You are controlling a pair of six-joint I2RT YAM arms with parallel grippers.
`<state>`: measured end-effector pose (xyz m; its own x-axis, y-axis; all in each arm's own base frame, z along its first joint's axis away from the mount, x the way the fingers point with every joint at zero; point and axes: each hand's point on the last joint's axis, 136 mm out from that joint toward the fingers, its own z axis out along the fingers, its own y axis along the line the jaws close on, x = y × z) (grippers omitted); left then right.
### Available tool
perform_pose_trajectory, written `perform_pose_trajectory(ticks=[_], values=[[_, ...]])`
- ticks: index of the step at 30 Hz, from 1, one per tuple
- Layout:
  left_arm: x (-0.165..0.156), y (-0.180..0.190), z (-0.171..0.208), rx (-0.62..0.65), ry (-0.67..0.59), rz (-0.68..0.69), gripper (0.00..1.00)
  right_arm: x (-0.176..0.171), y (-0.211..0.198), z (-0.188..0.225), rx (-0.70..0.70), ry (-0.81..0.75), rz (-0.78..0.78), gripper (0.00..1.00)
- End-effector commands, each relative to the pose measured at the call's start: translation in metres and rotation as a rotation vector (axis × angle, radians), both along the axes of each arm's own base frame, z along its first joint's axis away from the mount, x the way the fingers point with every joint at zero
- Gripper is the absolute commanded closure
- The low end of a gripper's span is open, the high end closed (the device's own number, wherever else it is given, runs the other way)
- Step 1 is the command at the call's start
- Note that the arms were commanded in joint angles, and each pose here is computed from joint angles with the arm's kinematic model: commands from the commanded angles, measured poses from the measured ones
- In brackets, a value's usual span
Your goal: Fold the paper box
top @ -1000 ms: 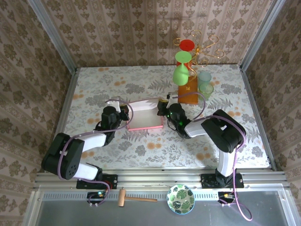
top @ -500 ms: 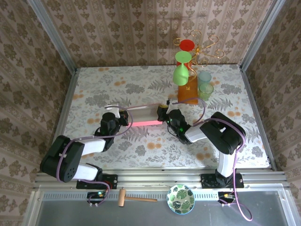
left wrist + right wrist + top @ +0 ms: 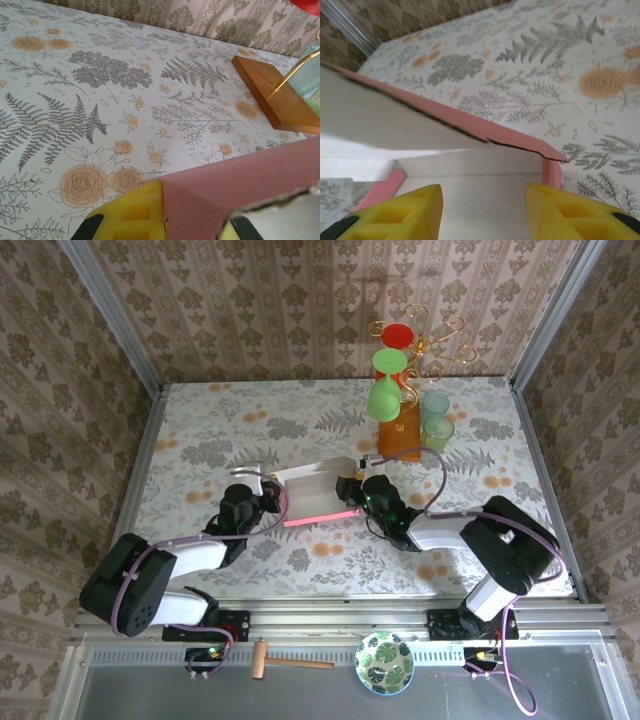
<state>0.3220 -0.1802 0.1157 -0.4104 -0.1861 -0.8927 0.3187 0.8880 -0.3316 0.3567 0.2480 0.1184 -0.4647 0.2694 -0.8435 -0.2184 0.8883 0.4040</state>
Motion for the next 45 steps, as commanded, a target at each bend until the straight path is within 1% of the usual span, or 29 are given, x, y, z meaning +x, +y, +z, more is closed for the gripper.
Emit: perform_pose_trajectory(ticks=[1,4,8,12,17,19,23,26,28,33,35,37,39,42,45], values=[[-0.013,0.006,-0.031,0.069,0.106,0.020,1.00,-0.014,-0.014,-0.011,-0.007,0.084,-0.050,0.50],[-0.015,0.004,-0.032,0.086,0.105,0.018,1.00,-0.021,-0.011,-0.009,0.025,0.111,-0.035,0.47],[-0.016,0.001,-0.031,0.096,0.106,0.017,1.00,-0.024,-0.004,-0.015,0.014,0.157,-0.006,0.46],[-0.016,-0.003,-0.031,0.115,0.104,0.013,1.00,-0.026,-0.001,-0.012,0.034,0.162,-0.002,0.45],[-0.017,-0.003,-0.031,0.142,0.101,0.026,1.00,-0.034,-0.005,0.010,0.062,0.147,-0.012,0.44],[-0.017,-0.003,-0.032,0.151,0.101,0.030,1.00,-0.039,-0.009,0.032,0.108,0.128,-0.017,0.44],[-0.018,-0.004,-0.033,0.161,0.097,0.039,1.00,-0.050,-0.016,0.049,0.186,0.164,-0.047,0.45],[-0.018,-0.004,-0.032,0.171,0.089,0.048,1.00,-0.058,-0.025,0.064,0.274,0.198,-0.099,0.46],[-0.018,-0.004,-0.031,0.177,0.087,0.050,1.00,-0.063,-0.033,0.077,0.359,0.223,-0.157,0.48],[-0.018,-0.005,-0.031,0.184,0.082,0.053,1.00,-0.070,-0.054,0.101,0.607,0.310,-0.365,0.53],[-0.019,-0.006,-0.030,0.187,0.076,0.055,1.00,-0.069,-0.052,0.109,0.715,0.348,-0.424,0.54],[-0.019,-0.006,-0.029,0.190,0.074,0.060,1.00,-0.066,-0.044,0.120,0.801,0.358,-0.451,0.53],[-0.020,-0.006,-0.030,0.196,0.074,0.062,1.00,-0.065,-0.035,0.132,0.848,0.378,-0.481,0.53],[-0.021,-0.005,-0.031,0.201,0.075,0.069,1.00,-0.064,-0.039,0.140,0.812,0.390,-0.557,0.51],[-0.022,-0.004,-0.031,0.212,0.072,0.072,1.00,-0.048,-0.062,0.154,0.659,0.284,-0.576,0.52]])
